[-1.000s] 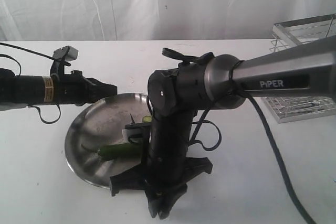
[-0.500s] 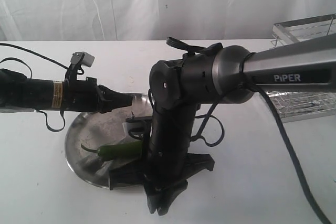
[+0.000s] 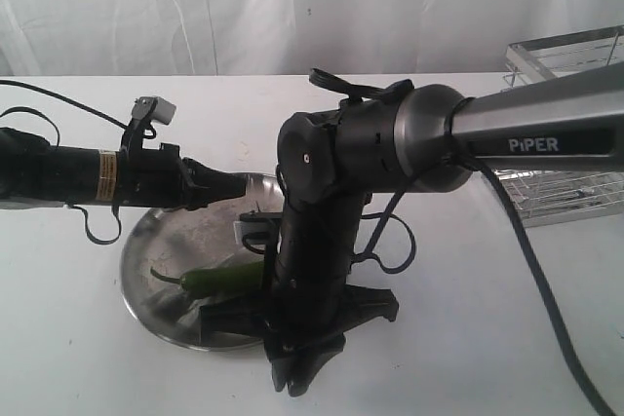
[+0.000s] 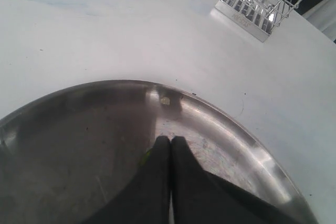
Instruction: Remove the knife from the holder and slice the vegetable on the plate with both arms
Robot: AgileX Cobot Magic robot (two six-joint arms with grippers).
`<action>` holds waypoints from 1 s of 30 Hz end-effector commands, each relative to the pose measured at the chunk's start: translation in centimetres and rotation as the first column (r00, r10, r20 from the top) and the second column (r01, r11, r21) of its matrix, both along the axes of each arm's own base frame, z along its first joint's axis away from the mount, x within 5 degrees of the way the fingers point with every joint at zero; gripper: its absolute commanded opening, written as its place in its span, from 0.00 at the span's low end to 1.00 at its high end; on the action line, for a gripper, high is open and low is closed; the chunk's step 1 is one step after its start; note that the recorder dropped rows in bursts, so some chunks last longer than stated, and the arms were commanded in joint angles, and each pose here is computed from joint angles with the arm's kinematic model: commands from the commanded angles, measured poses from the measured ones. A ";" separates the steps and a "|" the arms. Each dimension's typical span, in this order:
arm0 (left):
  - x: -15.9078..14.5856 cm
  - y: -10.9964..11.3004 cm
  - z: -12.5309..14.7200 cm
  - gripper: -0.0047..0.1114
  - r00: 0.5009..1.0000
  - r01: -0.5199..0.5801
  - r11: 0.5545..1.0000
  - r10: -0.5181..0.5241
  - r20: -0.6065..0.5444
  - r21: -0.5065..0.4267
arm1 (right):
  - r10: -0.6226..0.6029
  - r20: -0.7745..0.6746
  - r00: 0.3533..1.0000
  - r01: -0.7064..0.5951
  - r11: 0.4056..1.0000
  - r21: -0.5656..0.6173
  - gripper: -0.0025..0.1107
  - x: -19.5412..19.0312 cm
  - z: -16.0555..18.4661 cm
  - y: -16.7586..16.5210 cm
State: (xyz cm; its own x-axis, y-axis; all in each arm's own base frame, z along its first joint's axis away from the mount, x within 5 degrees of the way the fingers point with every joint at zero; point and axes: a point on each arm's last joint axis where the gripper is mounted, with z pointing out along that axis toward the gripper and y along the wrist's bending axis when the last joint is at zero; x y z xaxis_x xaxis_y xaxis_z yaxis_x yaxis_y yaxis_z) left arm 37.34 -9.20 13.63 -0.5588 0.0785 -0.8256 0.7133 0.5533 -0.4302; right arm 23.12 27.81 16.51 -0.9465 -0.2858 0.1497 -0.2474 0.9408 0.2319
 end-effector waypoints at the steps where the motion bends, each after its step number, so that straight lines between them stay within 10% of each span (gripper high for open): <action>1: -0.1 -0.2 0.0 0.04 1.000 0.010 1.000 -0.010 0.004 0.003 | 0.007 -0.013 1.000 -0.007 1.000 -0.011 0.02 -0.4 0.2 -0.1; 30: -0.1 -0.2 0.1 0.04 1.000 0.013 1.000 -0.013 0.003 -0.003 | 0.009 -0.003 1.000 -0.009 1.000 0.019 0.02 -0.8 -0.9 1.2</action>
State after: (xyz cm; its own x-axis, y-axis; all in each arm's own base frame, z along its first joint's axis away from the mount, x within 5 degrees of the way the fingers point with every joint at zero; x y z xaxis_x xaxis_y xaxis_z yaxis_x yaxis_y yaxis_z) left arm 37.34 -9.20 13.63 -0.5588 0.0785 -0.8256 0.7133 0.5533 -0.4302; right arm 22.39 28.98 15.65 -0.9437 -0.2944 0.1511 -0.2520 0.9352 0.2487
